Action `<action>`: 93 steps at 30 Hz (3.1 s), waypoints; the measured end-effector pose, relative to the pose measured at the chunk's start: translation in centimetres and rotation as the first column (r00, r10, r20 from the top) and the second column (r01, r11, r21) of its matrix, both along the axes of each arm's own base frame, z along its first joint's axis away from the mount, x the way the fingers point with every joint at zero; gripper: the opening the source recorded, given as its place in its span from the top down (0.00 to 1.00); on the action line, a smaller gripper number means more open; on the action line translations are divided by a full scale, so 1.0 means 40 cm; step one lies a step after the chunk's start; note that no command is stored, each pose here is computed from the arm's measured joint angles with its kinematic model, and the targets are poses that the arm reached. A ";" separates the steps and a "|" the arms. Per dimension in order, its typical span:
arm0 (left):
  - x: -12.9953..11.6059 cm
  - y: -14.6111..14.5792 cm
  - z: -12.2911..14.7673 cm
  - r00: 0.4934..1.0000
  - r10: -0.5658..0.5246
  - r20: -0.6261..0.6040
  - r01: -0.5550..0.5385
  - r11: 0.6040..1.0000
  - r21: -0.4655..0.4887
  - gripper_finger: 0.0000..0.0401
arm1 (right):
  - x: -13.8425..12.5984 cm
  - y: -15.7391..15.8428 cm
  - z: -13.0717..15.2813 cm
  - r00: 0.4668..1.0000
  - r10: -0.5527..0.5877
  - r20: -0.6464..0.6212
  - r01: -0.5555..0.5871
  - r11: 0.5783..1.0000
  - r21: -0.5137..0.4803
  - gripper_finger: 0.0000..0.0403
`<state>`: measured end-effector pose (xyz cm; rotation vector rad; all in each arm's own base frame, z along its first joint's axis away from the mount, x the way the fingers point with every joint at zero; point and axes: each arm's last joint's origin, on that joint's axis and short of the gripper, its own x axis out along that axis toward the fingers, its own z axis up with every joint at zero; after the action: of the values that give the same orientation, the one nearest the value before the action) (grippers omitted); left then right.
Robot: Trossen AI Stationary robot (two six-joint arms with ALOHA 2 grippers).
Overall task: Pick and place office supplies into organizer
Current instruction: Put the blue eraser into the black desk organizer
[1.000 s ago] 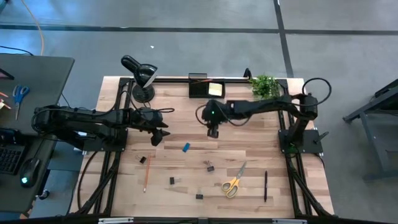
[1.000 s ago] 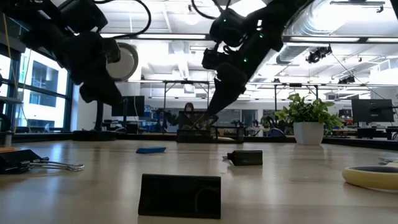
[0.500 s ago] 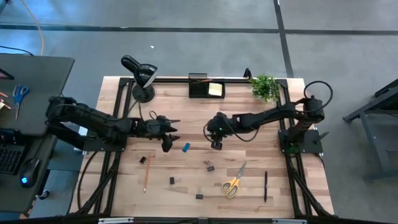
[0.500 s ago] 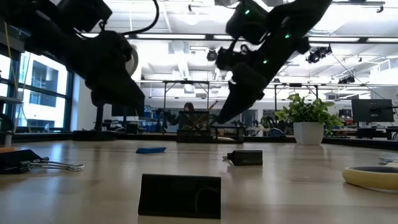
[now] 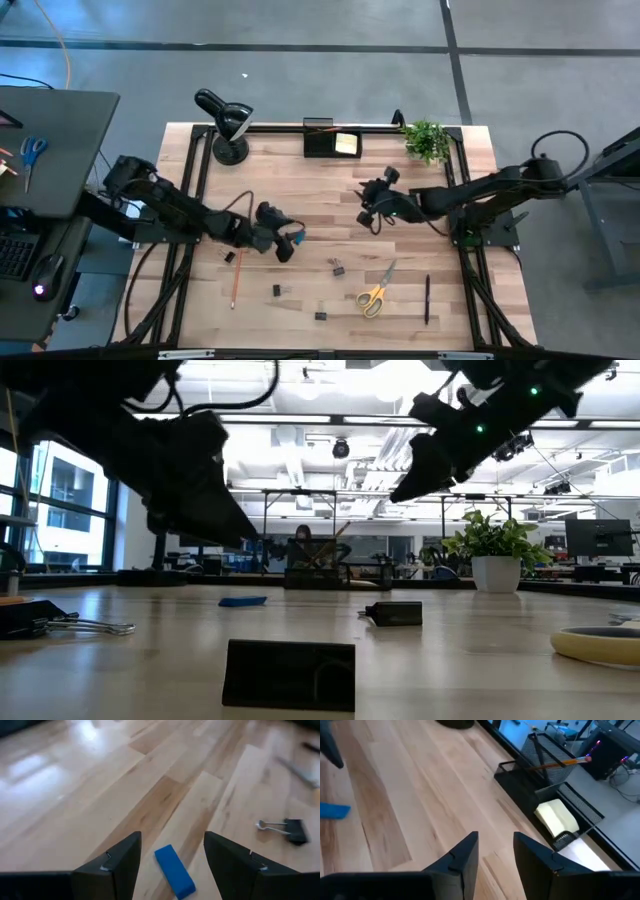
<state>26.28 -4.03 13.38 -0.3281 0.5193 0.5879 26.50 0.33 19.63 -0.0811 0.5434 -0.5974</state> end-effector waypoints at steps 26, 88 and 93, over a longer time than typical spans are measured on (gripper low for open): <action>0.152 -0.049 -0.117 0.972 0.219 -0.084 -0.221 0.975 -0.021 0.49 | -0.051 0.007 -0.044 0.955 0.272 -0.118 -0.280 0.958 -0.061 0.71; 0.049 -0.059 -0.158 0.985 0.093 -0.146 -0.085 0.995 0.055 0.79 | -0.053 -0.001 -0.048 0.940 0.307 -0.150 -0.317 0.947 -0.046 0.71; 0.050 -0.060 -0.157 0.985 0.078 -0.154 -0.069 0.996 0.060 0.79 | -0.053 -0.001 -0.048 0.940 0.307 -0.151 -0.317 0.947 -0.047 0.71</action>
<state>28.26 -6.43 7.08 -0.2516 0.6433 0.7017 24.39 0.27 17.69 -0.2737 0.6328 -0.3005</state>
